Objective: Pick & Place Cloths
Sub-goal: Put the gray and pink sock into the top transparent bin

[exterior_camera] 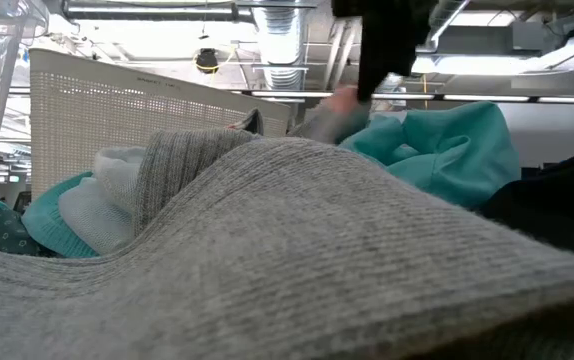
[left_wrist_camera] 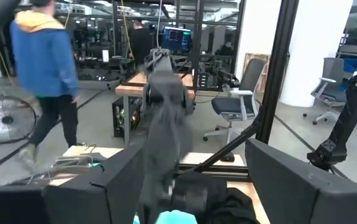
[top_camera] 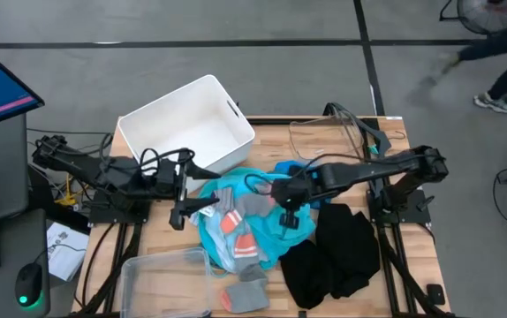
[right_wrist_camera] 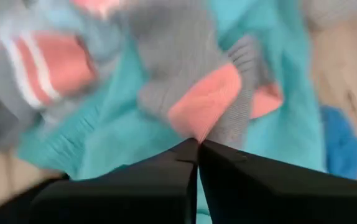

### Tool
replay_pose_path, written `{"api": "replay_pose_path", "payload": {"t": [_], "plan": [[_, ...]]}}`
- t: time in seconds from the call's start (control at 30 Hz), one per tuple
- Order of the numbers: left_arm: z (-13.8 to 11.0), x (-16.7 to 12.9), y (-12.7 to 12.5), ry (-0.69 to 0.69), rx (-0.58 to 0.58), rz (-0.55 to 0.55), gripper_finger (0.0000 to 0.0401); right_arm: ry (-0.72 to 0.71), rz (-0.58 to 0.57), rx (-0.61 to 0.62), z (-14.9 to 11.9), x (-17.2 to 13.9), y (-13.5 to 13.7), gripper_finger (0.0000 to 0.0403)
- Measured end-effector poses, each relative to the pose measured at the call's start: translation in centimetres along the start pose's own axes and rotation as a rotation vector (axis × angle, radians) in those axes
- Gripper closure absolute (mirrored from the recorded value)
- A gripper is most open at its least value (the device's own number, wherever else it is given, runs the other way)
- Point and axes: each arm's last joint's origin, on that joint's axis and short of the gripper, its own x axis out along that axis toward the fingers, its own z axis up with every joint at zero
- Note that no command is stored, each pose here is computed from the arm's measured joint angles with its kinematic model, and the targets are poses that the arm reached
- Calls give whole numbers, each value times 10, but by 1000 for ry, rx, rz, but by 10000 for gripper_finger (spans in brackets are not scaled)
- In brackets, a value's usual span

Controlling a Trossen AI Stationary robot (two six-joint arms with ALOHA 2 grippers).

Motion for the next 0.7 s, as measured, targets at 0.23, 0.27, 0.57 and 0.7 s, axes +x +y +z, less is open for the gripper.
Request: {"api": "replay_pose_path", "payload": {"t": [0.23,0.27,0.57,0.7], "plan": [[-10,0,0,71,-6,-20,142,-306,-127,122,17,-81,-10,401],[-14,1,0,82,-1,-19,142,-343,-139,150,18,-93,-14,401],[-56,11,15,155,-69,93,154,-604,-383,370,23,-168,-58,402],[-56,14,17,46,-104,77,154,-663,-499,467,22,-186,-84,402]]}}
